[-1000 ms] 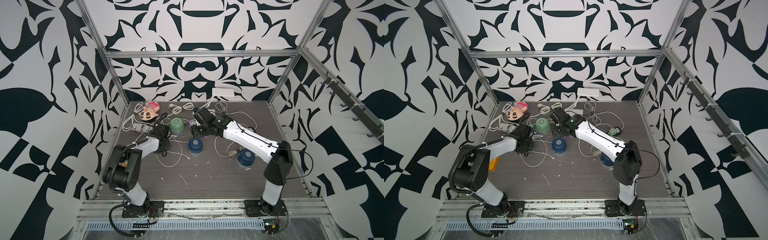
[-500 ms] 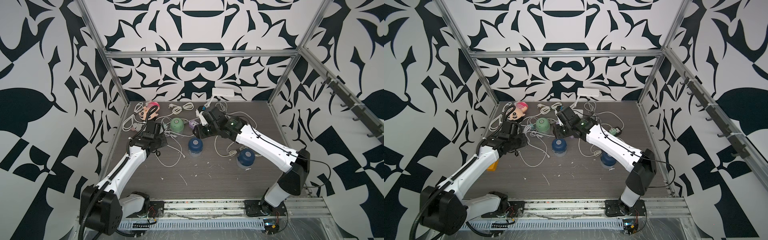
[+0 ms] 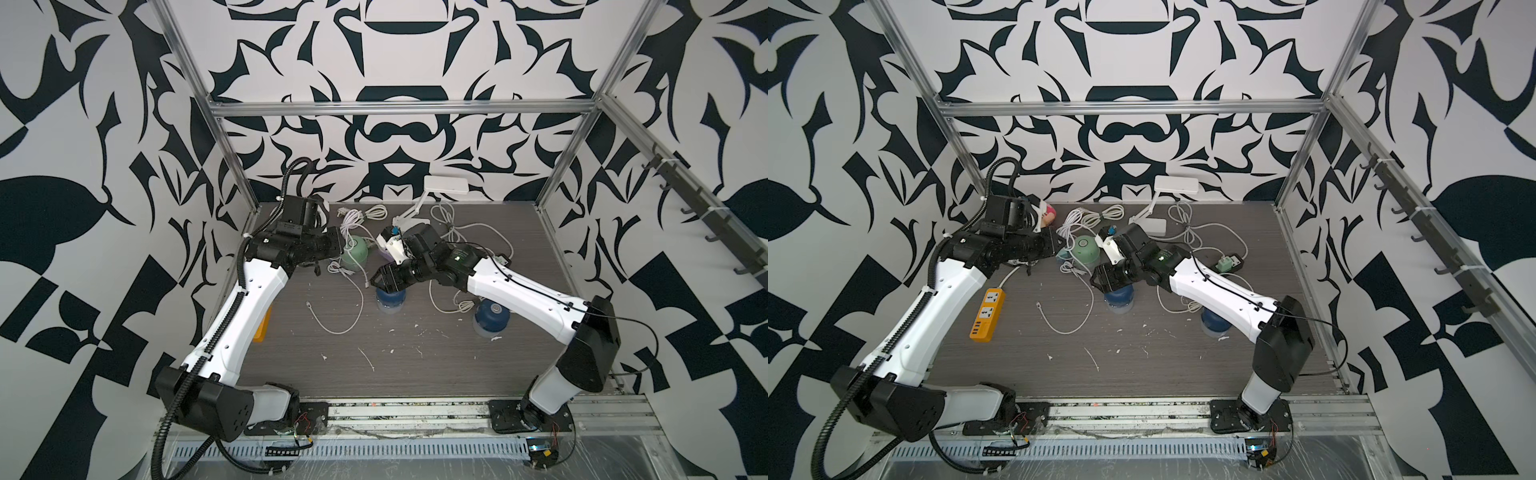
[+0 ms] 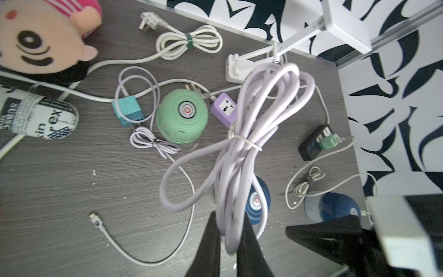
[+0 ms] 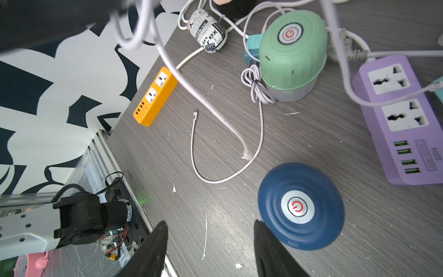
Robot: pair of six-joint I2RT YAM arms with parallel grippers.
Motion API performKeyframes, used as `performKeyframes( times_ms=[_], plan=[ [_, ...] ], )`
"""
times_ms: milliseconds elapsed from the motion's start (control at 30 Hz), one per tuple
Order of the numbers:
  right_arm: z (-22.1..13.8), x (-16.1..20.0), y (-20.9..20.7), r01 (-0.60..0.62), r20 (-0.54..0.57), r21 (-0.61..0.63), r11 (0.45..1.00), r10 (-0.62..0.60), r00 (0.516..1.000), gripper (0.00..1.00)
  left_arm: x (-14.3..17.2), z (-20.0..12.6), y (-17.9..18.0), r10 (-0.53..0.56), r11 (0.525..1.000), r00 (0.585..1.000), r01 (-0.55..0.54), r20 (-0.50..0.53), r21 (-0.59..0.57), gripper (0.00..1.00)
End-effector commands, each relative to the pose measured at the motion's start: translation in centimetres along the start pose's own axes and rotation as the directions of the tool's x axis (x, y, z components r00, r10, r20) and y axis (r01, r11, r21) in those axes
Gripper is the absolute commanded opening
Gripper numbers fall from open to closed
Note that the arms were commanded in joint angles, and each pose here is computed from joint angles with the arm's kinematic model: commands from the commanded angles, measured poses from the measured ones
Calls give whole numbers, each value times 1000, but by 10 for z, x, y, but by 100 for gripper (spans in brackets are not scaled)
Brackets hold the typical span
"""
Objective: Charge the cordless meat grinders
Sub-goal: Pick up the charging cable from the center of the board.
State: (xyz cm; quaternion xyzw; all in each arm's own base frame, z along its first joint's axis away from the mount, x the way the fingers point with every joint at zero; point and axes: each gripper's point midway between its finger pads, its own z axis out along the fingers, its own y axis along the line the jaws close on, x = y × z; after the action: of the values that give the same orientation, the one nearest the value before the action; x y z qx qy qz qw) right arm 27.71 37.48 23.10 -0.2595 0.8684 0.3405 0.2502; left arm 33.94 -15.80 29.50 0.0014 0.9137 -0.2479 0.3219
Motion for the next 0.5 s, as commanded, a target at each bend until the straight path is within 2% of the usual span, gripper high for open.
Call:
performKeyframes(
  times_ms=[0,133,467],
  plan=[
    [-27,-31,18,68,156,-39,997,-61,986,61,4,-7,-27,-13,993,997,22,-75,115,0],
    [-32,-40,3,48,199,-5,999,-46,979,61,-3,-5,-44,-26,983,995,42,-94,181,0],
    [-30,-43,-28,-14,198,5,1000,12,980,55,-10,0,-70,-62,951,988,101,-142,291,0]
  ],
)
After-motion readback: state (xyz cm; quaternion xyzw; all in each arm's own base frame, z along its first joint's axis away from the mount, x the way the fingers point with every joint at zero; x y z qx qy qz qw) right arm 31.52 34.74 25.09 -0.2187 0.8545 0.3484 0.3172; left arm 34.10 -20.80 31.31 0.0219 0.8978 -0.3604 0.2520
